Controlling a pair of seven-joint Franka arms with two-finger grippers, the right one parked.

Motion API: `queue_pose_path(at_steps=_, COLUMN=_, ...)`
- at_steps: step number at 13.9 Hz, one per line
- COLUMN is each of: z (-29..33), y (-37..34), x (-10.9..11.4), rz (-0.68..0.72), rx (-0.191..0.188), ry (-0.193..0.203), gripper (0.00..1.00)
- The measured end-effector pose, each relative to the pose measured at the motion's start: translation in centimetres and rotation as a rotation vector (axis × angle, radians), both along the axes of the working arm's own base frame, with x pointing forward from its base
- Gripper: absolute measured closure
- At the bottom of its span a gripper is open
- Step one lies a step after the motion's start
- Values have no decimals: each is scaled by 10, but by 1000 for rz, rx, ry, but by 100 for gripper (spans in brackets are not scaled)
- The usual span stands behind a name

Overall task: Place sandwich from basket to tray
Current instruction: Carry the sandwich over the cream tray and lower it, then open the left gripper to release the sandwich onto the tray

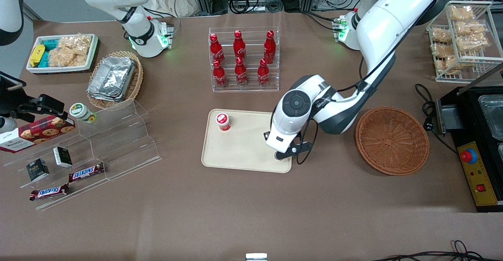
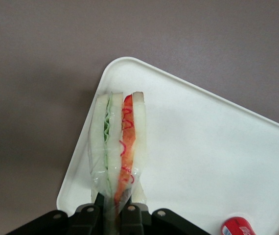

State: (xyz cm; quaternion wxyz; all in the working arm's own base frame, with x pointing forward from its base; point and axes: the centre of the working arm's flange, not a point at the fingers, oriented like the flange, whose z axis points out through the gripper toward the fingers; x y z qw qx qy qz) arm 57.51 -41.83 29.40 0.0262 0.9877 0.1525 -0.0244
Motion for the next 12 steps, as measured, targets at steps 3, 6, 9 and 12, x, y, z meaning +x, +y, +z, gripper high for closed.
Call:
queue_pose_path(at_steps=3, z=-27, y=0, x=1, rz=-12, rx=9, ry=9, gripper=86)
queue_pose_path(at_steps=6, z=-46, y=-3, x=-2, rz=-14, rx=12, ry=19, gripper=85)
queue_pose_path(at_steps=9, z=-49, y=-5, x=-2, rz=-10, rx=12, ry=13, gripper=63)
queue_pose_path(at_steps=12, z=-43, y=-5, x=3, rz=15, rx=6, ry=3, gripper=35)
